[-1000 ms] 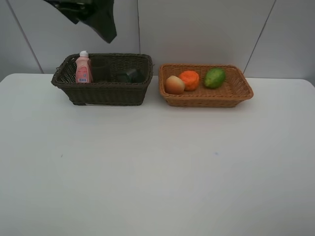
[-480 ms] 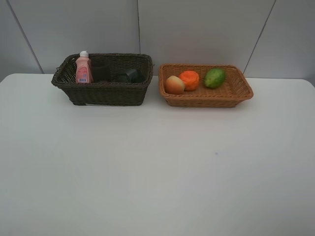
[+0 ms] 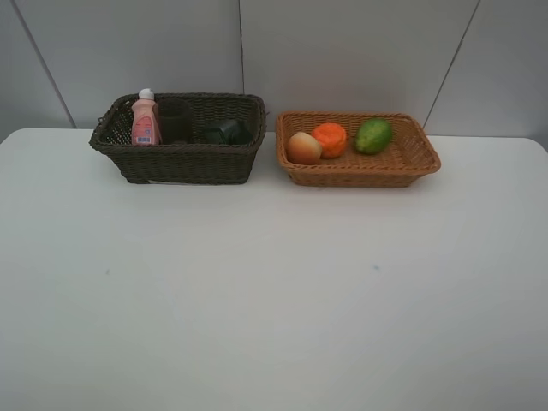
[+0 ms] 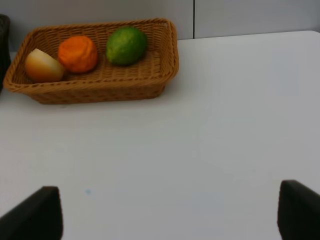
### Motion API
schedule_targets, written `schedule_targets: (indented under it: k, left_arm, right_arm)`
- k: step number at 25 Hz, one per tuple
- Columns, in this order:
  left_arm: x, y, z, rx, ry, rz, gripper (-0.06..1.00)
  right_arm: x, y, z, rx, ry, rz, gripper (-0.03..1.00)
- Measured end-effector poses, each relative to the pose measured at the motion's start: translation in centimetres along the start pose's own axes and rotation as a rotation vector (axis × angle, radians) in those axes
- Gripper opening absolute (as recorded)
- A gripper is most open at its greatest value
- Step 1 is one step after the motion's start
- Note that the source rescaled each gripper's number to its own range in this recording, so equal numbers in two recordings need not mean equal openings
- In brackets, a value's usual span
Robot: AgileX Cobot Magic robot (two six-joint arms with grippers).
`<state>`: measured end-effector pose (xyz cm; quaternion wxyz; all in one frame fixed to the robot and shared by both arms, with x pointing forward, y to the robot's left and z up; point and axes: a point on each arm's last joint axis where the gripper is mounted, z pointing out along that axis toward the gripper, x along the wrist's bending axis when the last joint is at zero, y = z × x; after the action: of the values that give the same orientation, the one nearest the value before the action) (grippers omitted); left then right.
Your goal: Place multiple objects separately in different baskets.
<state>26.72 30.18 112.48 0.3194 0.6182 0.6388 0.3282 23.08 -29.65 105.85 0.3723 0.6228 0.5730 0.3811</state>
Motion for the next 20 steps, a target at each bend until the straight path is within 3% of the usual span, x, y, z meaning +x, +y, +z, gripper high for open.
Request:
schedule_targets:
  k: [20]
  left_arm:
    - [-0.2,-8.9,1.3,-0.038,-0.019,-0.007,1.00]
  right_arm:
    - [0.0,0.0,0.0,0.000,0.000,0.000,1.00]
